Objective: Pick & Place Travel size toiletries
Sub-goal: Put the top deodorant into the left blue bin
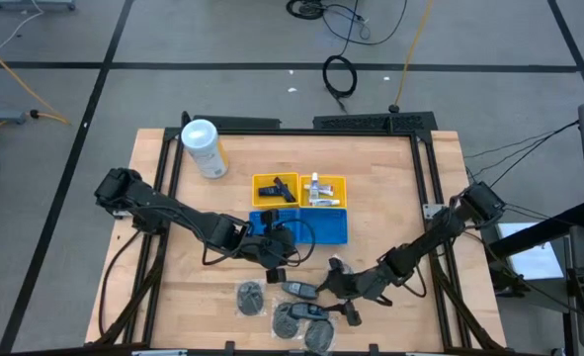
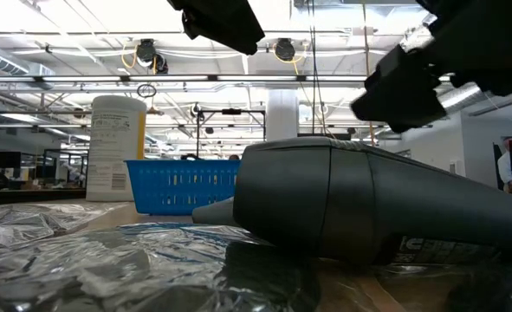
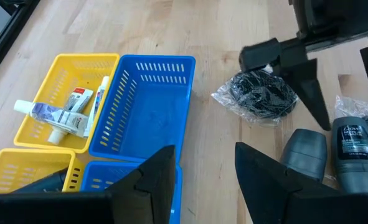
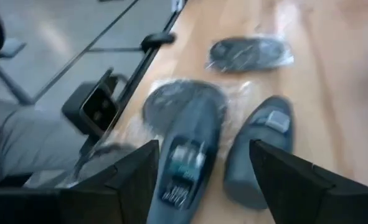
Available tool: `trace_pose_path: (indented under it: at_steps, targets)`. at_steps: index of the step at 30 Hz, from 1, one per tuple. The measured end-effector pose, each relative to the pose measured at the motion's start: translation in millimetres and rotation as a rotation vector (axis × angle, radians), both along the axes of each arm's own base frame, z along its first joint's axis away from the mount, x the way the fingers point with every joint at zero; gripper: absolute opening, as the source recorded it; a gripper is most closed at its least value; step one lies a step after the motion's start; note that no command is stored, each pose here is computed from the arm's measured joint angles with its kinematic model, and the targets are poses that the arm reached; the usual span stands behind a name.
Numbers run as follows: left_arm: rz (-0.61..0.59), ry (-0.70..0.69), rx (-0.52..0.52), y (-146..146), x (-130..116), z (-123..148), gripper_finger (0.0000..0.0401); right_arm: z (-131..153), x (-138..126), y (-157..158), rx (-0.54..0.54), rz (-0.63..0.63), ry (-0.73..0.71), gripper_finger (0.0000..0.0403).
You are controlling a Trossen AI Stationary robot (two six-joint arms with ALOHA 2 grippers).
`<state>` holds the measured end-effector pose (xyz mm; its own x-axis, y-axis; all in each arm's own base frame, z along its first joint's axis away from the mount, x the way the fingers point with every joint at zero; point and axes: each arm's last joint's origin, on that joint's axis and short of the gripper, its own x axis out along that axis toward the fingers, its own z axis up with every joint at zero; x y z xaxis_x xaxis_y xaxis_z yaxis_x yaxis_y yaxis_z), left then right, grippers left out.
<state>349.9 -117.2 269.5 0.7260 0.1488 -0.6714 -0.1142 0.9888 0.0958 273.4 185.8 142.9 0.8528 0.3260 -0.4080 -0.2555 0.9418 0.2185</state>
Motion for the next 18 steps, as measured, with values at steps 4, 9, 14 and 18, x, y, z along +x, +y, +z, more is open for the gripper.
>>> trace_pose_path:
  at_steps: [4, 9, 14, 18]
  targets:
    - [0.000, 0.000, 0.000, 0.0, 0.0, 0.0, 0.0161, -0.2, 0.6, -1.8, -0.019, -0.066, -0.011, 0.0250]
    - [0.000, 0.000, 0.000, 0.0, 0.0, 0.0, 0.0161, -0.3, -1.0, -0.1, -0.018, -0.085, -0.011, 0.0241]
    - [0.000, 0.001, 0.001, 0.0, 0.0, 0.0, 0.0161, -7.0, -5.1, 4.6, -0.050, -0.132, 0.000, 0.0231]
    - [0.000, 0.002, 0.001, 0.0, -0.1, -0.1, 0.0161, -6.2, -6.2, 5.6, -0.023, -0.165, 0.002, 0.0223]
